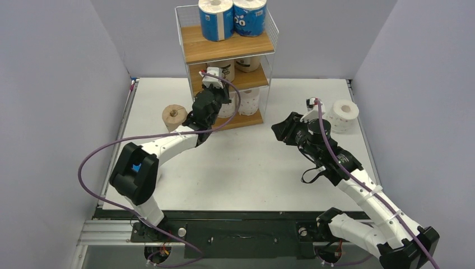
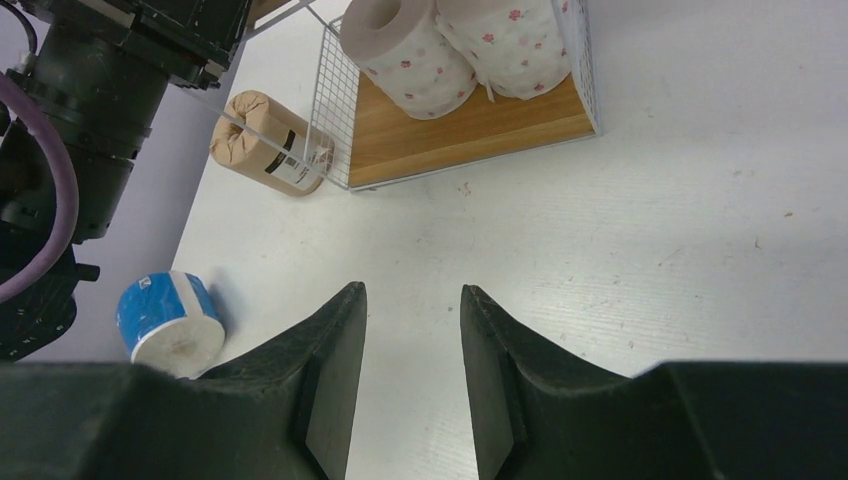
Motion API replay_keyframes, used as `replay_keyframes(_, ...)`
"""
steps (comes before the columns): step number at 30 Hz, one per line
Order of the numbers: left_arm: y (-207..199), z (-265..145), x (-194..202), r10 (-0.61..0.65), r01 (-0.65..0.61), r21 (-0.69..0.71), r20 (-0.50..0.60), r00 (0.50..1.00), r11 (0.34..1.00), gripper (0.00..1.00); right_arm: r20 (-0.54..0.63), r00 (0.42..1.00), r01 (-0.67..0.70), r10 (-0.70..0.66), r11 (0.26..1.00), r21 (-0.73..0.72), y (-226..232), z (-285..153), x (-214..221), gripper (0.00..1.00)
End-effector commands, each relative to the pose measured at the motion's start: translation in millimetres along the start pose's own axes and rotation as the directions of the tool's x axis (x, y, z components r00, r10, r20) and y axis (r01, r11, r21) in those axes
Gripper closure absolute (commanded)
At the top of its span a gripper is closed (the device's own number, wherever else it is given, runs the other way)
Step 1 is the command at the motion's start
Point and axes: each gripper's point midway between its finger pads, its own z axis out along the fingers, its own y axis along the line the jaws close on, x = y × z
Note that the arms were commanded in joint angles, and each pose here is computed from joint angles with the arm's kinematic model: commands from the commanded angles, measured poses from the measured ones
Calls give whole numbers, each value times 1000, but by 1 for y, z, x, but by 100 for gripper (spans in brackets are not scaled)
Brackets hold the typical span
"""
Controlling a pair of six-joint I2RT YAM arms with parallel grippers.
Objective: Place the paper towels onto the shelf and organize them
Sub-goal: Place the paper towel on the shelf.
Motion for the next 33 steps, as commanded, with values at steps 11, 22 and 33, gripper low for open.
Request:
replay_keyframes(11,2,32,-24,-3,8,-43,114,993,999,100,104,994,34,-37,999,27,-7,-14,-20,64)
replay_keyframes(22,6,1,-57,-22,32,-48,181,983,998,99,118,992,33,-35,999,23,-7,-17,-21,64)
replay_keyframes(33,38,-14,-74,30,19,-196,240,970,980,99,119,992,31,-32,999,11,-5,-18,-21,64)
